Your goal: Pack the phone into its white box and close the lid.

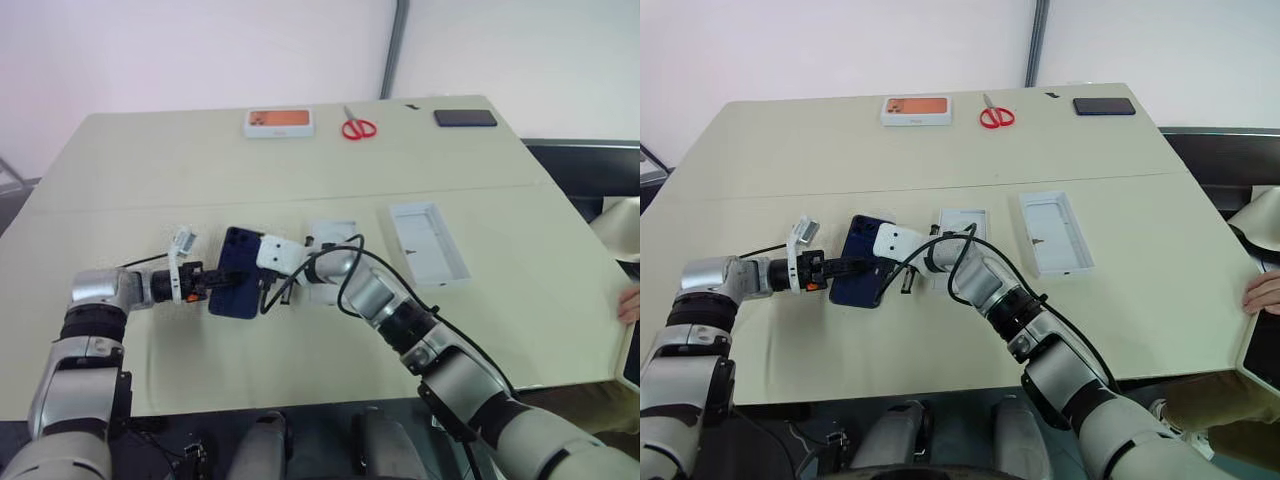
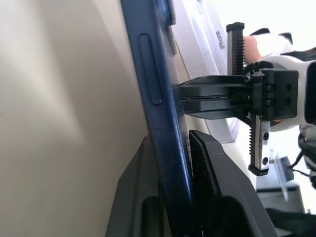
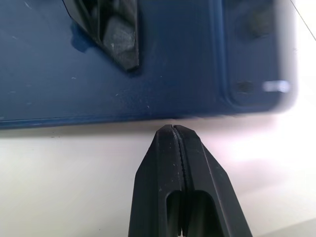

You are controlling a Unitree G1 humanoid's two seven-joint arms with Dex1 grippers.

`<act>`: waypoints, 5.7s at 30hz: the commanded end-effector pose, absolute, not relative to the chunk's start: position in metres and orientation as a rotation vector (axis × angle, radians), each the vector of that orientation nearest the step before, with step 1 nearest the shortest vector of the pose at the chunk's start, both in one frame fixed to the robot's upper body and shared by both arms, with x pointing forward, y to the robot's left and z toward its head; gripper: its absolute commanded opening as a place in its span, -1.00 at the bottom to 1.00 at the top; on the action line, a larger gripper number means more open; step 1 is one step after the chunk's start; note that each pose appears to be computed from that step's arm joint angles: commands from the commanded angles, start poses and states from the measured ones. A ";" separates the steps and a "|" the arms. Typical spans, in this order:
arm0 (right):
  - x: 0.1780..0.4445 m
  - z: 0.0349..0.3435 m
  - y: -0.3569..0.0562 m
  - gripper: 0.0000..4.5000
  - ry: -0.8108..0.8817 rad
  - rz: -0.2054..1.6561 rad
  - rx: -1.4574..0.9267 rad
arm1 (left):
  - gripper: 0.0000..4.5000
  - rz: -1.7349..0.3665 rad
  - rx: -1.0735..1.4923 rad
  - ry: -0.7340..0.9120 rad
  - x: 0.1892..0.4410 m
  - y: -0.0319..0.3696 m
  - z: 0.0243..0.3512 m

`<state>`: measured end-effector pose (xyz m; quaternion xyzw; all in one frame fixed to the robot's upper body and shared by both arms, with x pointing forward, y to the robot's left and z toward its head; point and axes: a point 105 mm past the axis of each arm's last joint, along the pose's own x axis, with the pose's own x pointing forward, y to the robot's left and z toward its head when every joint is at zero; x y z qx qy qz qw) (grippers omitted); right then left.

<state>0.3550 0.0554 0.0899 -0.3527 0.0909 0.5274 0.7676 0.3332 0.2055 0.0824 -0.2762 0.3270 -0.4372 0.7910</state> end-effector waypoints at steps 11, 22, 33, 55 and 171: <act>0.353 0.095 0.059 -1.00 0.166 1.151 -0.768 | -0.99 -0.907 -0.651 0.702 0.331 0.209 0.084; 0.348 0.133 0.055 -1.00 0.033 1.164 -0.506 | -0.99 -0.893 -0.827 0.572 0.331 0.214 0.105; 0.331 0.160 0.013 0.27 0.055 1.266 -0.284 | -1.00 -0.883 -1.023 0.403 0.327 0.213 0.134; 0.306 0.102 -0.072 0.70 0.307 1.304 -0.647 | -1.00 -0.897 -1.002 0.364 0.320 0.185 0.139; 0.314 0.138 -0.093 1.00 0.023 1.210 -0.439 | 0.64 -0.905 -0.683 0.634 0.315 0.117 0.132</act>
